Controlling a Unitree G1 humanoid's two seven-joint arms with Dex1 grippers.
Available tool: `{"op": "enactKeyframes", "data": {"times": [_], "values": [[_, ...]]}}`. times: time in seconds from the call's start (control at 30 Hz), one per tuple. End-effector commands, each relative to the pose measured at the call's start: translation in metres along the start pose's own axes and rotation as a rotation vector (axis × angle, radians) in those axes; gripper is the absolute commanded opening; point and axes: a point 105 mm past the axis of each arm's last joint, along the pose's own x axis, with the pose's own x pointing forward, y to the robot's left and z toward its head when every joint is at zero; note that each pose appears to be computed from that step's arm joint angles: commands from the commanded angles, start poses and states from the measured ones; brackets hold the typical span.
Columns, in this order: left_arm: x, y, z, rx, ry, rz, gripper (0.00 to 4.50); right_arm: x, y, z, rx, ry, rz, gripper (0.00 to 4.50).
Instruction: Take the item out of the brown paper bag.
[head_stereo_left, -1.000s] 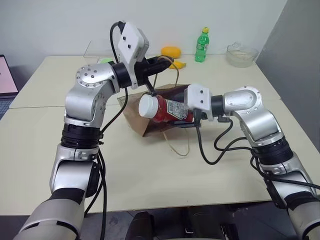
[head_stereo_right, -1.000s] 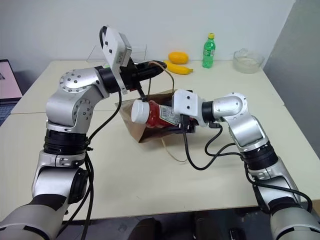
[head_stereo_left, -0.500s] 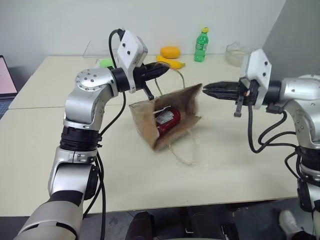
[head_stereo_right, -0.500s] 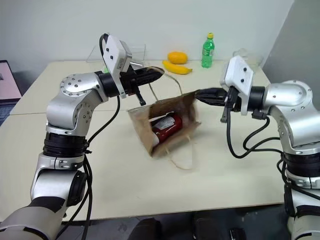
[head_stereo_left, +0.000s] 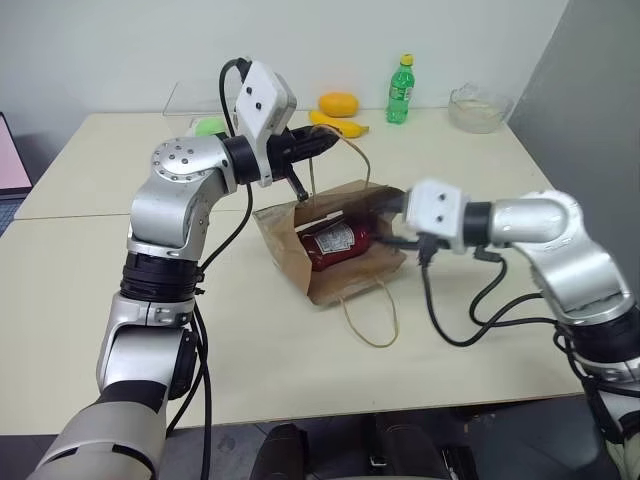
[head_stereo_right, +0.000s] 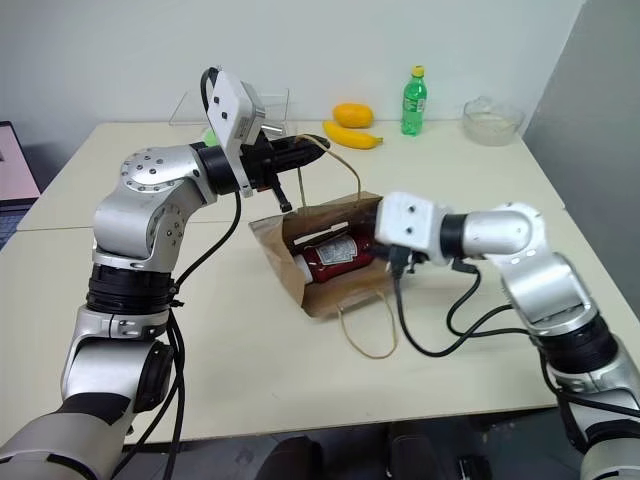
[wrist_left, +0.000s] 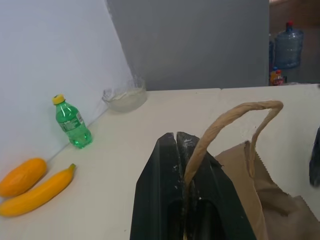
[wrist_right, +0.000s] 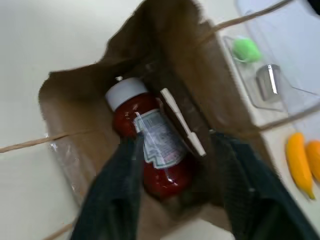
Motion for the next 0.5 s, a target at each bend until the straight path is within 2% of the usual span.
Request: {"op": "enactKeyframes", "data": {"times": [0.03, 0.07, 0.5], "values": [[0.000, 0.000, 0.019, 0.050, -0.041, -0.011, 0.00, 0.012, -0.005, -0.002, -0.121, 0.067, -0.056, 3.37], [0.000, -0.001, 0.019, 0.050, -0.041, -0.014, 0.00, 0.018, -0.004, -0.003, -0.149, 0.084, -0.057, 3.69], [0.001, -0.004, 0.020, 0.052, -0.048, -0.036, 0.00, 0.084, 0.014, -0.016, -0.517, 0.245, 0.027, 3.69]]}}
